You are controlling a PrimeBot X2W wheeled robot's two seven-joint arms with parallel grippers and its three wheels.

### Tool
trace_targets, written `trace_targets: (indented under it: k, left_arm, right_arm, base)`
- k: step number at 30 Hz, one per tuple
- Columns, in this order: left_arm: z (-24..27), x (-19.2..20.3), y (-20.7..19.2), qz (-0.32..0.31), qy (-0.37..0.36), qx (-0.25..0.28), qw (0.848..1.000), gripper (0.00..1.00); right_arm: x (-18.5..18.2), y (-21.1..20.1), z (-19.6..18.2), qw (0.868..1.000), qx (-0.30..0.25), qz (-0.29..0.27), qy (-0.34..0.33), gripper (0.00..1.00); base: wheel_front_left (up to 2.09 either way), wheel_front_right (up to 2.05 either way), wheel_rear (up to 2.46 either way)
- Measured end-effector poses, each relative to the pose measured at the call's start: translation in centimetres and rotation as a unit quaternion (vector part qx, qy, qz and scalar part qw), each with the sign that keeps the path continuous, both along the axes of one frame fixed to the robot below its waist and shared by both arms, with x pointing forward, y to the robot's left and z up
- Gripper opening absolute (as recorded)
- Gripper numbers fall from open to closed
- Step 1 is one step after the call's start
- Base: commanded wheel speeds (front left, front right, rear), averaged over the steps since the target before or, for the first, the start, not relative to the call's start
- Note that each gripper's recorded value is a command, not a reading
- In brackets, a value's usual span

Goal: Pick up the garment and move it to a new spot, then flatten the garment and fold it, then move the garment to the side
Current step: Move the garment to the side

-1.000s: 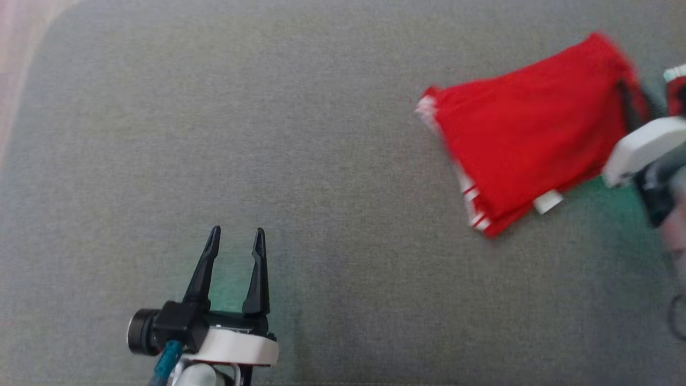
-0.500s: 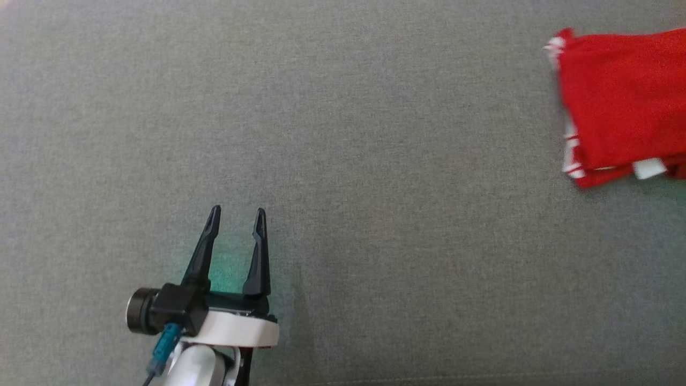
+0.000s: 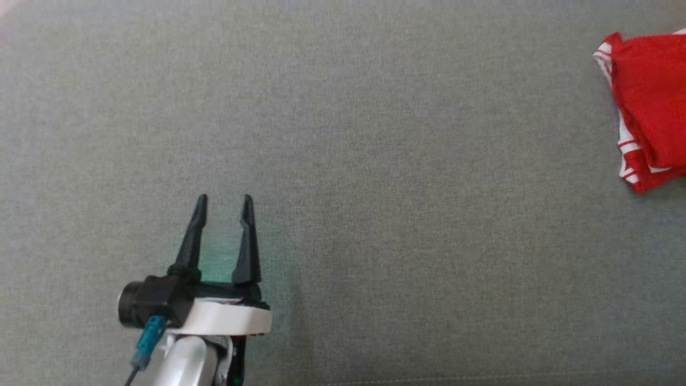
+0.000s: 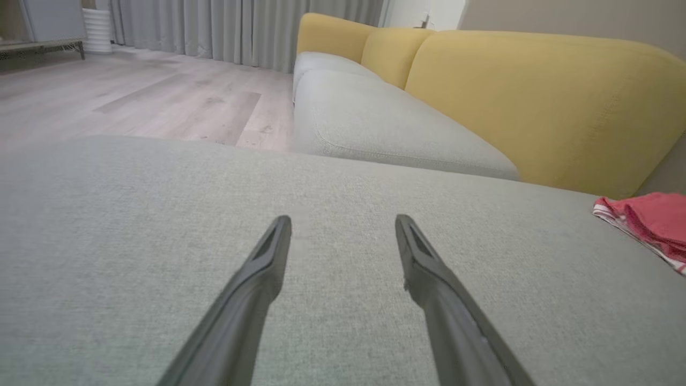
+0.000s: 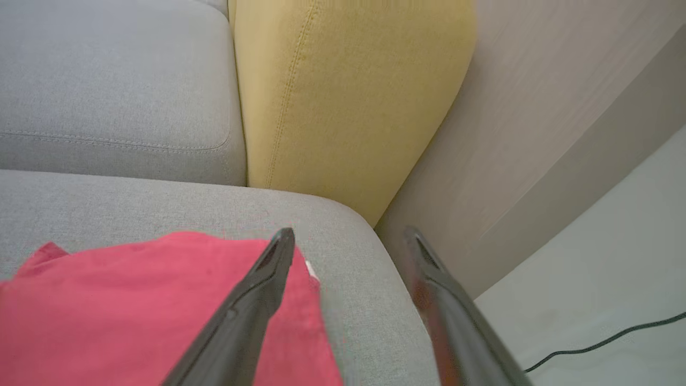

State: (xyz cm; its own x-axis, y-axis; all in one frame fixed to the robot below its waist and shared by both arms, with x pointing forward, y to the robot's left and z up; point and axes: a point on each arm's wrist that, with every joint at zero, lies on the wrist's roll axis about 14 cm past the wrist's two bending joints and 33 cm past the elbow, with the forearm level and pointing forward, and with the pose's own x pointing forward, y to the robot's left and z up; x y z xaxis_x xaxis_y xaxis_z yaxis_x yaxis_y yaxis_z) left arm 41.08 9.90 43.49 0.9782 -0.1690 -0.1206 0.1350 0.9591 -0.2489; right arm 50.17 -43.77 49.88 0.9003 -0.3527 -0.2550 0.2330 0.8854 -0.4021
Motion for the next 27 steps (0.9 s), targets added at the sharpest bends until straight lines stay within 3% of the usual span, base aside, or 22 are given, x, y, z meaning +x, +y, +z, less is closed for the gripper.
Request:
trace_targets:
  k: [4,11,18,23,27]
  left_arm:
    - [1.6,-0.1,1.0,0.02,-0.019,-0.003,1.0,1.0]
    - [3.7,-2.5,2.1,0.04,-0.043,-0.004,0.998,1.0]
    - [5.1,-5.4,3.4,0.061,-0.063,0.023,0.996,1.0]
    - [5.9,-6.8,4.0,0.071,-0.077,0.034,0.994,1.0]
    - [6.2,-7.6,4.7,0.081,-0.083,0.039,0.992,1.0]
  right_arm:
    - [-0.1,1.8,1.2,0.999,0.021,0.009,-0.036,1.0]
    - [-2.8,11.0,-1.6,0.988,0.119,0.063,-0.075,1.0]
    - [-9.5,24.5,-3.1,0.953,0.214,0.182,-0.109,1.0]
    - [-14.0,28.8,-3.0,0.932,0.261,0.217,-0.127,1.0]
    - [-15.5,30.3,-1.4,0.928,0.236,0.25,-0.146,1.0]
  base:
    - [0.0,0.0,0.0]
    - [0.0,0.0,0.0]
    - [0.0,0.0,0.0]
    - [0.0,0.0,0.0]
    - [0.0,0.0,0.0]
